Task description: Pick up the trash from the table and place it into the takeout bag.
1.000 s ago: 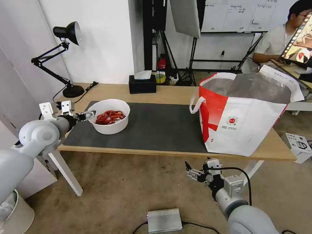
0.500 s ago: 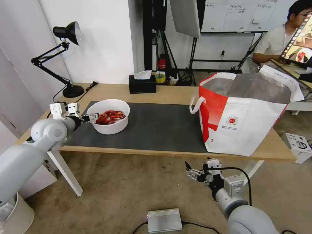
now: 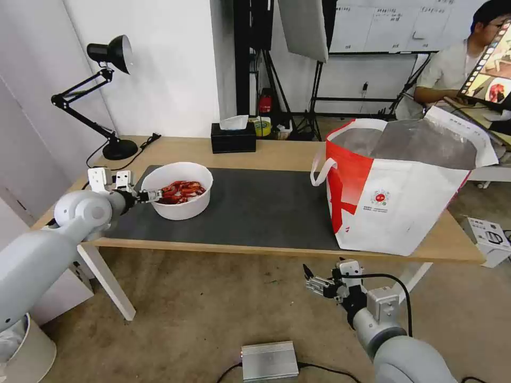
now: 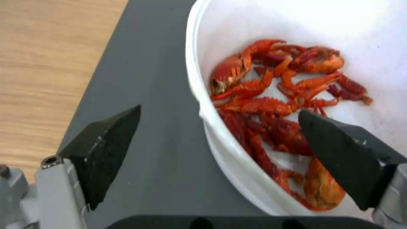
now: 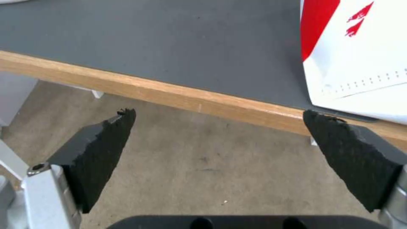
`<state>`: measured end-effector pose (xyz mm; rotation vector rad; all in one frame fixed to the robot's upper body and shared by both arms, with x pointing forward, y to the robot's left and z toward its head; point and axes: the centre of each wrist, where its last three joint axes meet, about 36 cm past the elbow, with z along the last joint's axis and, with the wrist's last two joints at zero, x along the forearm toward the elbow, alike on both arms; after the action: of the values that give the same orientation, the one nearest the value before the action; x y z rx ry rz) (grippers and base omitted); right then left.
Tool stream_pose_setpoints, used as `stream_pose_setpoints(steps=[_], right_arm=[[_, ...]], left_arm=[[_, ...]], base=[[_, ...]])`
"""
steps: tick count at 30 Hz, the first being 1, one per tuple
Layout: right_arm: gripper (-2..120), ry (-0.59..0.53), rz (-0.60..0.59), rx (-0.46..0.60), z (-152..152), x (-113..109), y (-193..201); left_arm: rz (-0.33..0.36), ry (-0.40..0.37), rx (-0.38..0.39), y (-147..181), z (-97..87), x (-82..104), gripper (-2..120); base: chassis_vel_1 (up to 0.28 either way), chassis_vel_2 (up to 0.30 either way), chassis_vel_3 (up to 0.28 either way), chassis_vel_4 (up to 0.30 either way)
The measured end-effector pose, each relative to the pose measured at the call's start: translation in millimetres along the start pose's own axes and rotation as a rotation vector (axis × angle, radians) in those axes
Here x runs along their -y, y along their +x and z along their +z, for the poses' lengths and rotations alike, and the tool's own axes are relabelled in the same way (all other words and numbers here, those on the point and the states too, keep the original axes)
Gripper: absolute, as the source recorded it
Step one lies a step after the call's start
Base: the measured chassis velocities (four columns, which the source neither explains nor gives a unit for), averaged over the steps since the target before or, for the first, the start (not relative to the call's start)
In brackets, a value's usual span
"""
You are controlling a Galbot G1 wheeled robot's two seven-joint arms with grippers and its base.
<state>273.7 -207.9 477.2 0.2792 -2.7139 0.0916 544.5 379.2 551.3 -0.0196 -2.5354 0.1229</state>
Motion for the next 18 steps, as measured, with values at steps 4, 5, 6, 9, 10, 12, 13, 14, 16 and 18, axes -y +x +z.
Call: stream_pose_setpoints(steps=[4, 5, 6, 9, 10, 12, 13, 14, 16, 18], right_arm=[[100, 0.000, 0.000, 0.000, 0.0, 0.0, 0.0], [100, 0.000, 0.000, 0.000, 0.0, 0.0, 0.0], [100, 0.000, 0.000, 0.000, 0.0, 0.0, 0.0], [100, 0.000, 0.000, 0.000, 0.0, 0.0, 0.0], [100, 0.000, 0.000, 0.000, 0.0, 0.0, 0.0], [100, 0.000, 0.000, 0.000, 0.0, 0.0, 0.0], [100, 0.000, 0.000, 0.000, 0.0, 0.0, 0.0], [100, 0.000, 0.000, 0.000, 0.0, 0.0, 0.0], [100, 0.000, 0.000, 0.000, 0.0, 0.0, 0.0], [100, 0.000, 0.000, 0.000, 0.0, 0.0, 0.0]], left_arm=[[0.003, 0.002, -0.010, 0.4, -2.1, -0.2, 96], [0.003, 0.003, -0.012, 0.6, -2.7, -0.1, 91], [0.003, 0.003, -0.012, 0.6, -2.7, -0.1, 91], [-0.003, 0.011, -0.018, 1.4, -6.1, 0.6, 75], [-0.003, 0.011, -0.018, 1.4, -6.1, 0.6, 75], [-0.001, 0.020, -0.024, 2.5, -9.8, 1.4, 66], [0.001, 0.021, -0.024, 3.6, -11.1, 1.6, 61], [0.001, 0.021, -0.024, 3.6, -11.1, 1.6, 61], [0.002, 0.018, -0.025, 4.8, -11.6, 2.0, 51], [0.003, 0.017, -0.026, 5.2, -11.0, 2.3, 43]], base=[[0.000, 0.000, 0.000, 0.000], [0.000, 0.000, 0.000, 0.000], [0.000, 0.000, 0.000, 0.000], [0.000, 0.000, 0.000, 0.000], [0.000, 0.000, 0.000, 0.000], [0.000, 0.000, 0.000, 0.000], [0.000, 0.000, 0.000, 0.000], [0.000, 0.000, 0.000, 0.000], [0.000, 0.000, 0.000, 0.000], [0.000, 0.000, 0.000, 0.000]])
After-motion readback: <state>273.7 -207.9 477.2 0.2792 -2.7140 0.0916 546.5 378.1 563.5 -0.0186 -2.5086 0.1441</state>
